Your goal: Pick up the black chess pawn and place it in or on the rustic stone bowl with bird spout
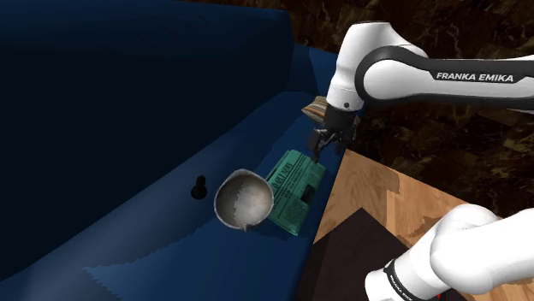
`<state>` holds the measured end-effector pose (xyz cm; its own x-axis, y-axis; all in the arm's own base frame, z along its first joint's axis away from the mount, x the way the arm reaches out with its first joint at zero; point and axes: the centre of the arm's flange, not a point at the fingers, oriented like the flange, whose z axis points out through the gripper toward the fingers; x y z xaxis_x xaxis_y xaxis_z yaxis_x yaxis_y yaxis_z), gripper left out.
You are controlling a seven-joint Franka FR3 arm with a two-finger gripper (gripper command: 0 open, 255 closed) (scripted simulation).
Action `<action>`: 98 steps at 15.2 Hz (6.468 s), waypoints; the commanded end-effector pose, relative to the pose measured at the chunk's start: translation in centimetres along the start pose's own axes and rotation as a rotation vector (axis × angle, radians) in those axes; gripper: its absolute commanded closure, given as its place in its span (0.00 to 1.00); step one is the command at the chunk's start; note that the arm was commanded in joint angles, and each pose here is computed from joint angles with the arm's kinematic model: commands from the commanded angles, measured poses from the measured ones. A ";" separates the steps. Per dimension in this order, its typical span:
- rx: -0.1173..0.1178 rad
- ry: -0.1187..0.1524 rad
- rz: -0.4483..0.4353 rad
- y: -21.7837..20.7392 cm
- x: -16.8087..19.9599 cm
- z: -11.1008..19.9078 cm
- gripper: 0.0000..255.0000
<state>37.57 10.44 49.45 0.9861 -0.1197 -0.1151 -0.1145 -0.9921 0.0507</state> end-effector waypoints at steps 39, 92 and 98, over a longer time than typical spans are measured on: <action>0.242 0.015 0.038 -28.6 17.3 10.5 0.00; 0.242 0.015 0.038 -21.1 8.9 -6.3 1.00; 0.242 0.015 0.038 -16.9 5.0 -5.2 1.00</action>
<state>45.34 27.08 53.39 0.9822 -0.1577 -0.1022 -0.1745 -0.9672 -0.1845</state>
